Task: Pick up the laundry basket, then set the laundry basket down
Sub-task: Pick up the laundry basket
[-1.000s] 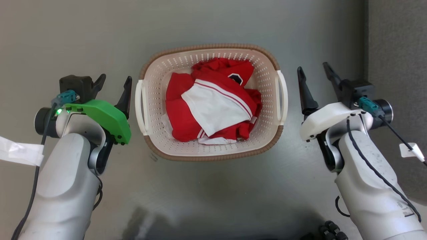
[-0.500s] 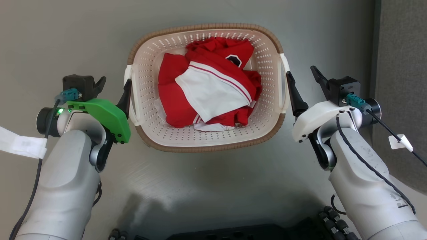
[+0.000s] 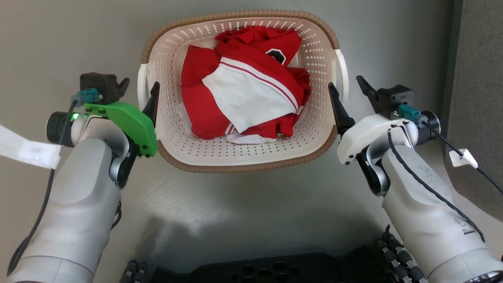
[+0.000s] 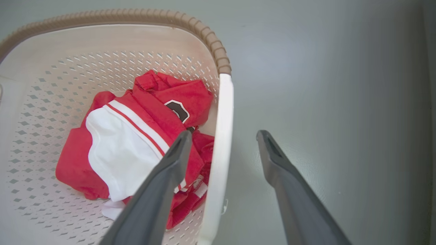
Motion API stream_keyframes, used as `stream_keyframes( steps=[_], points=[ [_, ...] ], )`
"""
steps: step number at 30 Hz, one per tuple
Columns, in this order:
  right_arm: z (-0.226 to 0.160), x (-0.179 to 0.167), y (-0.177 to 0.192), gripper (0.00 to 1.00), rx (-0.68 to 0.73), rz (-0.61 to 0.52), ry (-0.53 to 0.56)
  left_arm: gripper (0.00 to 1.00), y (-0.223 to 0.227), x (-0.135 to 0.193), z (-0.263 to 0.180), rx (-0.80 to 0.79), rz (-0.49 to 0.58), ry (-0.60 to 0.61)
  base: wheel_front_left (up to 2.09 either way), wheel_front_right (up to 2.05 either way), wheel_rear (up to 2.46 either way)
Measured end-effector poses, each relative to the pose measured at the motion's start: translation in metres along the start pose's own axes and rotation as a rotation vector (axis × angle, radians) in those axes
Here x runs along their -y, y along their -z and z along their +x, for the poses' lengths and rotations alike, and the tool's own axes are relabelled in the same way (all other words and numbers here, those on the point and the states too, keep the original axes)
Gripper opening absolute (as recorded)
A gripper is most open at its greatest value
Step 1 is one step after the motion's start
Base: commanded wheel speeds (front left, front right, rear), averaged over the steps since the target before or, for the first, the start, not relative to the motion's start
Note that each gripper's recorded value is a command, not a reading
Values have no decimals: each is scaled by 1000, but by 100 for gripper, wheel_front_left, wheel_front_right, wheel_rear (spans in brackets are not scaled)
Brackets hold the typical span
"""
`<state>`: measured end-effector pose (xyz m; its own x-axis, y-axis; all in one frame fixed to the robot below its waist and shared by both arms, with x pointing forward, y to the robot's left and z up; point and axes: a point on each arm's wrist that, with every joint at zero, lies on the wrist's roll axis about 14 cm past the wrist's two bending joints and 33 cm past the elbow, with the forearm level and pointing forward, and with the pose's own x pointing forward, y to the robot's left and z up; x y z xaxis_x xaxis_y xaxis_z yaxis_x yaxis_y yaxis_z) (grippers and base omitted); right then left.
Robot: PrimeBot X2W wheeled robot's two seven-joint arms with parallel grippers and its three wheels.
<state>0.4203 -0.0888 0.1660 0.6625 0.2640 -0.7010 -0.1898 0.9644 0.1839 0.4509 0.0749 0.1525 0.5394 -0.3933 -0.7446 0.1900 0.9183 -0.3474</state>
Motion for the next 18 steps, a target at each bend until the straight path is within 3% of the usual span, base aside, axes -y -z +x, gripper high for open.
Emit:
stream_keyframes(
  steps=[13, 14, 15, 16, 18],
  points=[
    [15, -4, 15, 100, -58, 2, -24, 100, 24, 2, 11, -107, 12, 22, 0, 0, 0],
    [15, -3, 16, 79, -62, 5, -23, 62, 28, 3, 11, -121, 8, 22, 0, 0, 0],
    [16, -3, 15, 0, -62, 10, -22, 7, 29, 2, 10, -126, 7, 21, 0, 0, 0],
    [17, -3, 15, 0, -62, 13, -21, 0, 31, 2, 10, -135, 9, 20, 0, 0, 0],
    [19, -2, 13, 0, -62, 19, -19, 0, 30, 4, 11, -137, 11, 29, 0, 0, 0]
  ],
)
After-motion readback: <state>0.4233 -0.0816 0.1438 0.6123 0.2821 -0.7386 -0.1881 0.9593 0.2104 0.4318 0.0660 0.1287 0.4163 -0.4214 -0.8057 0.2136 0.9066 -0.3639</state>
